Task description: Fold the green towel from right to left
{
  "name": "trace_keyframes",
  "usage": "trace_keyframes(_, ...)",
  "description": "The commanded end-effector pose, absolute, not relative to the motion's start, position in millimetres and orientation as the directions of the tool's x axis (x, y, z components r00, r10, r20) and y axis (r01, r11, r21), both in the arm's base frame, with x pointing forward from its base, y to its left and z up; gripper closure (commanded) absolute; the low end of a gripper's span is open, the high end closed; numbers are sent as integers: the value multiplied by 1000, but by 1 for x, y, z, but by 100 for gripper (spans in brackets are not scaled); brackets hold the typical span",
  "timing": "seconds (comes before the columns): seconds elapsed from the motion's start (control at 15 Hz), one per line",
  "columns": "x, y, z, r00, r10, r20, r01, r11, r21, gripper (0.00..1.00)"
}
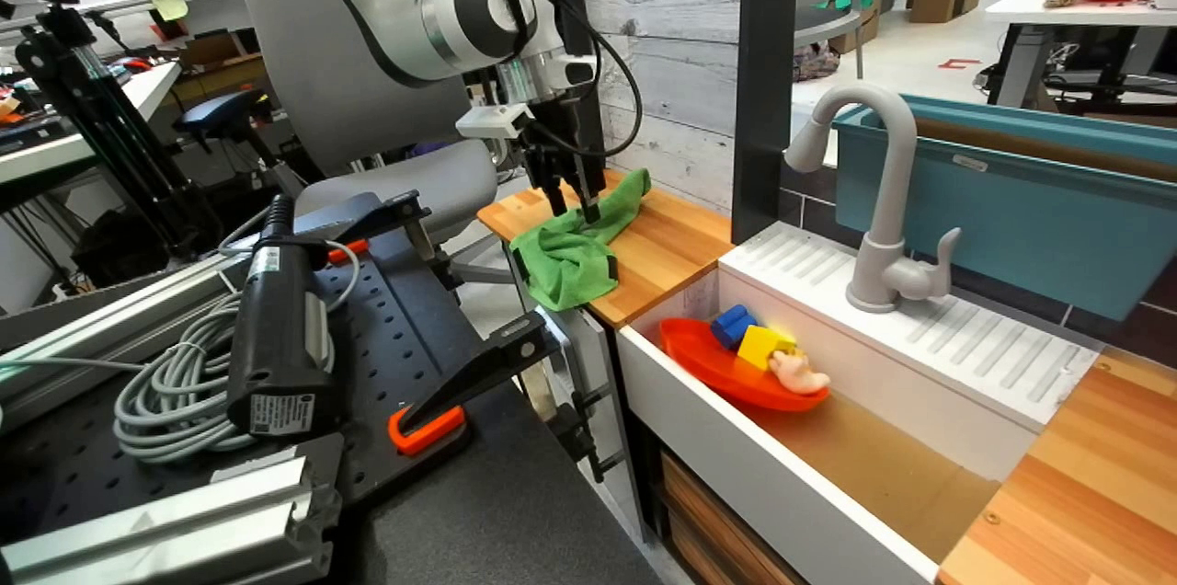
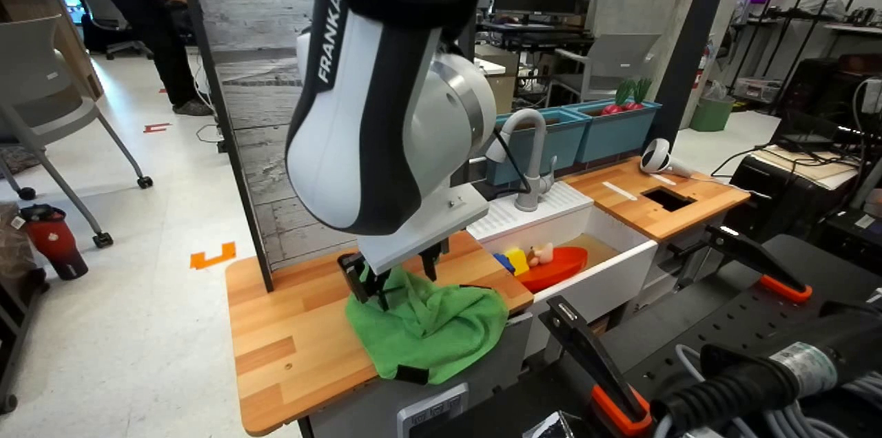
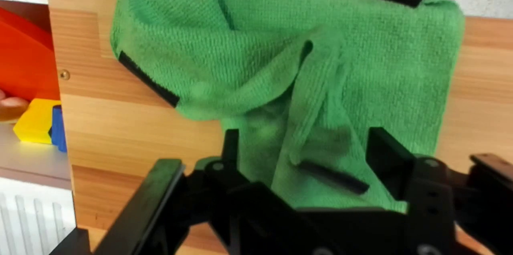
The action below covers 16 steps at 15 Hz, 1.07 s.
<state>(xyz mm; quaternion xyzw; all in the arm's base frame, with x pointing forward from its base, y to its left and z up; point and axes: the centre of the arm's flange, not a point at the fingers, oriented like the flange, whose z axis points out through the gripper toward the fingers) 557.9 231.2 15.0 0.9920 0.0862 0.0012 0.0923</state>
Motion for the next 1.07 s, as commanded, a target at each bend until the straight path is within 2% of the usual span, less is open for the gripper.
trace_keyframes(0.0,548,218,75,983,159,89,144,-978,152,0)
trace_keyframes(0.2,540,208,111,973,177,149,157,-978,134,0)
trace_keyframes(0.27,564,222,78,980,158,121,141,-981,135,0)
trace_keyframes(1.0,551,214,98,980,154,125,138,-982,130,0)
